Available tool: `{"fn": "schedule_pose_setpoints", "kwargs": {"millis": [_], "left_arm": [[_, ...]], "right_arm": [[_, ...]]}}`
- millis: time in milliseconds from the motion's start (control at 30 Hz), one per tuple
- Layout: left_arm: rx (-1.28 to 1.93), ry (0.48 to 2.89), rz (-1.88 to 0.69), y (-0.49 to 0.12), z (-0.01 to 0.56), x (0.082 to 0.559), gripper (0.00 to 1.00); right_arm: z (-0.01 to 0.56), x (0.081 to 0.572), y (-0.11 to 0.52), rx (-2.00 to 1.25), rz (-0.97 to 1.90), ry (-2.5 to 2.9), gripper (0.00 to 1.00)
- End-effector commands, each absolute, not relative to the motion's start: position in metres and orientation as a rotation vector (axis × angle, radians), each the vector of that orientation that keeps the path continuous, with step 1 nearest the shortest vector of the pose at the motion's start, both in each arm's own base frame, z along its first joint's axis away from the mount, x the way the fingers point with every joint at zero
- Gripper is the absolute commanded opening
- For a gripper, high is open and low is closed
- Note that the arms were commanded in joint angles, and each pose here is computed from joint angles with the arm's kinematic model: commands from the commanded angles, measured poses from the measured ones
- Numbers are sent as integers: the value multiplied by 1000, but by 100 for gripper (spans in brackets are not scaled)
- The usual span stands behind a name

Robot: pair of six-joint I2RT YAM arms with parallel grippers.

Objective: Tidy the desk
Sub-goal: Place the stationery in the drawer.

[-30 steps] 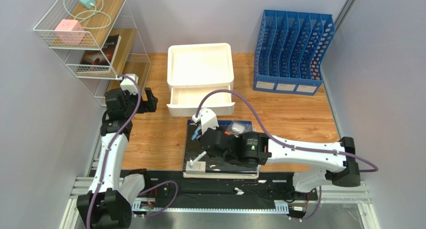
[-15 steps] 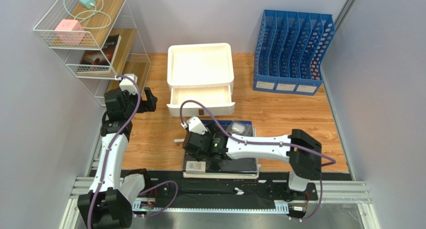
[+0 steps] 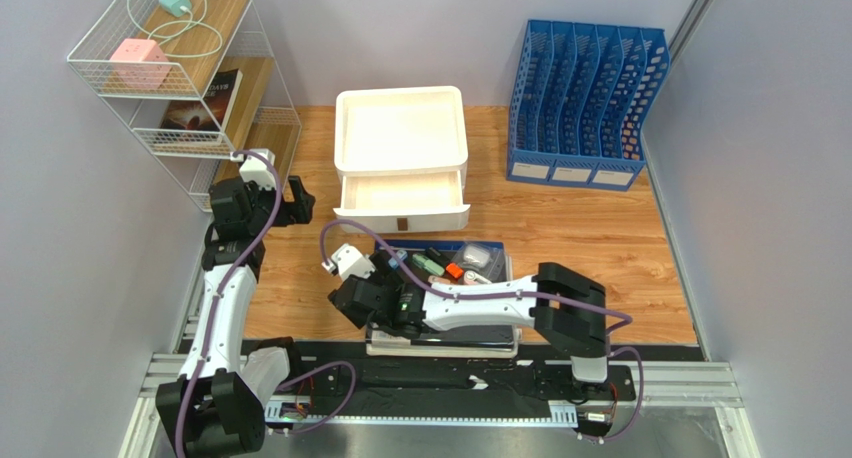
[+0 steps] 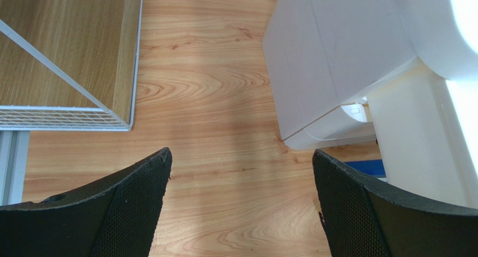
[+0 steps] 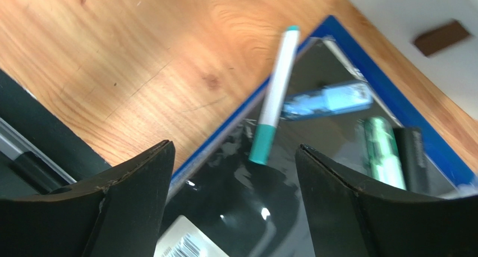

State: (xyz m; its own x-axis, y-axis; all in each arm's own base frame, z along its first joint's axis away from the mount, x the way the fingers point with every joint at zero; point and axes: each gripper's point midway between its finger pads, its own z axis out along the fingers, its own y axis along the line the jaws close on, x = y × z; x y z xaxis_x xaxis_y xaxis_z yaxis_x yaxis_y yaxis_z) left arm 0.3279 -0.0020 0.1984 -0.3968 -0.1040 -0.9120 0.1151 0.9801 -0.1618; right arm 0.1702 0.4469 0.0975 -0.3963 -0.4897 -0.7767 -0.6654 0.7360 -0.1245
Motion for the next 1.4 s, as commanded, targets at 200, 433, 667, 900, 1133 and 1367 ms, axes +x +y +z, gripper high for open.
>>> {"fn": "schedule_pose_setpoints", "kwargs": {"millis": [200, 433, 667, 900, 1133, 1367], "left_arm": [[7, 1923, -255, 0, 208, 332, 99], [10, 1925, -262, 0, 208, 331, 99], [10, 1918, -262, 1, 210, 329, 100], [15, 1919, -272, 0, 209, 330, 99], [10, 1918, -264, 1, 208, 331, 99], [10, 1914, -262, 2, 208, 332, 99]], "right_arm": [[87, 194, 471, -880, 147, 1920, 71], [76, 212, 468, -824, 133, 1900, 65], [58, 227, 462, -747, 153, 1930, 64], [42, 232, 456, -719, 160, 1963, 54], [35, 227, 454, -720, 173, 1996, 33], [48, 209, 447, -730, 172, 2000, 0]]}}
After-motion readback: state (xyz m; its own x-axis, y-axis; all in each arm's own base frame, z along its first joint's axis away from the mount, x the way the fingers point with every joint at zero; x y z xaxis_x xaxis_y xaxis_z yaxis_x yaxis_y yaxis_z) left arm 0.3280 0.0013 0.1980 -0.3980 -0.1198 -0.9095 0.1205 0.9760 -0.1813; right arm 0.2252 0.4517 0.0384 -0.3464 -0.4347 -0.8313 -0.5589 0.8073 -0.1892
